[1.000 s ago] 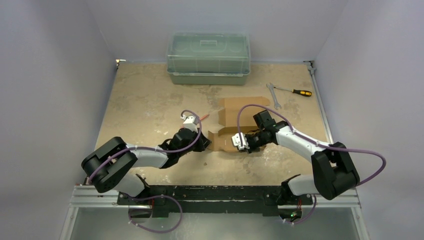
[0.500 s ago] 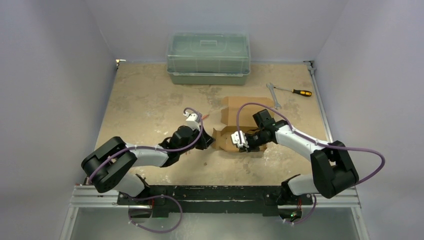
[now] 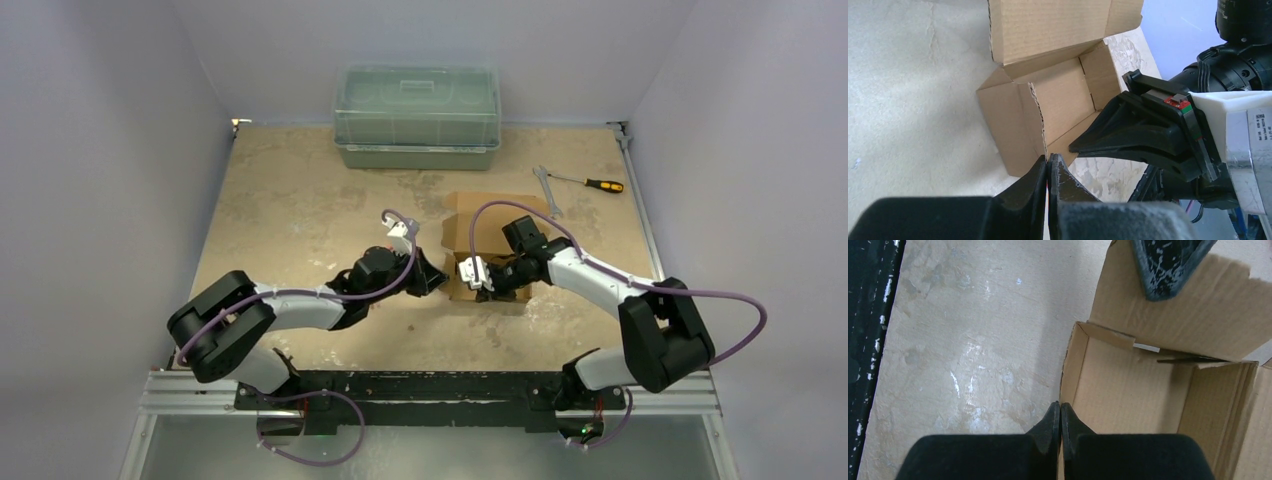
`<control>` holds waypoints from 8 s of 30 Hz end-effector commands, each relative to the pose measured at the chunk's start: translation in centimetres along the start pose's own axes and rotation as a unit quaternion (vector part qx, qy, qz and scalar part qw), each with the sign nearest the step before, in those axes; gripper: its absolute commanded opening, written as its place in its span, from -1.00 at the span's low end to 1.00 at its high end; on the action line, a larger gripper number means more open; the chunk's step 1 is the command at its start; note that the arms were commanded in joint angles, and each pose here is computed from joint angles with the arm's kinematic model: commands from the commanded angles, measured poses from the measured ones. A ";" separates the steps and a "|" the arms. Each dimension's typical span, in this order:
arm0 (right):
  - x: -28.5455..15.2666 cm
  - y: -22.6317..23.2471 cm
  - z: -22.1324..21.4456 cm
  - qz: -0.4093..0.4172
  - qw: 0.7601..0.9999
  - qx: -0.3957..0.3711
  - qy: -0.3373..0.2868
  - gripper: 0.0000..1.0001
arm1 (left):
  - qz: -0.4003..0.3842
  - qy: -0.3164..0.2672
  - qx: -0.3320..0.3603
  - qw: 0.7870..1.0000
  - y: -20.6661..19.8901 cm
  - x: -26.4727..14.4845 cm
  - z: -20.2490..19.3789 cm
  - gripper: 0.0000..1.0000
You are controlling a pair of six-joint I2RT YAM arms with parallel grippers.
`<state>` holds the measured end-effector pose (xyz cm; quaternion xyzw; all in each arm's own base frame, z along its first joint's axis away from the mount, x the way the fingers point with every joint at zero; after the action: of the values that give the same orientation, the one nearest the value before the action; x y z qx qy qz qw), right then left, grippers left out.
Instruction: Fold the paper box
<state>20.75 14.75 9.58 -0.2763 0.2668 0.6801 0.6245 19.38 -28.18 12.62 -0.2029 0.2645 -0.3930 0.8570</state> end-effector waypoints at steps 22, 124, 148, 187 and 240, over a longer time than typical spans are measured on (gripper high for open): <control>0.4 -1.1 -0.1 -0.011 0.999 0.025 0.022 -1.00 | 0.018 0.017 0.006 1.000 -1.3 0.1 0.7 -0.48; 0.9 -1.5 -0.9 -0.010 0.998 0.054 0.043 -1.00 | -0.142 -0.020 -0.167 0.975 5.4 -1.5 -0.7 -1.00; 1.0 -1.6 -1.2 -0.007 0.997 0.062 0.049 -1.00 | -0.164 -0.001 -0.158 0.974 5.2 -0.6 -1.3 -0.41; 1.1 -1.6 -1.4 -0.007 0.996 0.065 0.055 -1.00 | -0.293 -0.077 -0.116 0.946 1.9 -1.9 3.5 0.24; 1.2 -1.6 -1.5 -0.005 0.996 0.069 0.057 -1.00 | -0.242 -0.068 -0.195 0.948 4.7 0.8 2.3 -0.51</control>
<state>22.19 15.51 8.92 -0.2500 0.3120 0.6616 0.6345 22.98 -25.39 7.43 -0.4507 0.3571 -0.4376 0.6913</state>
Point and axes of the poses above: each gripper's point midway between its finger pads, its own x axis out along the fingers, its own y axis along the line the jaws close on, z = x × y, the point moved 7 cm from there along -x, back along the fingers, and after that the axes turned 9 degrees about x, right-handed, at the moved point
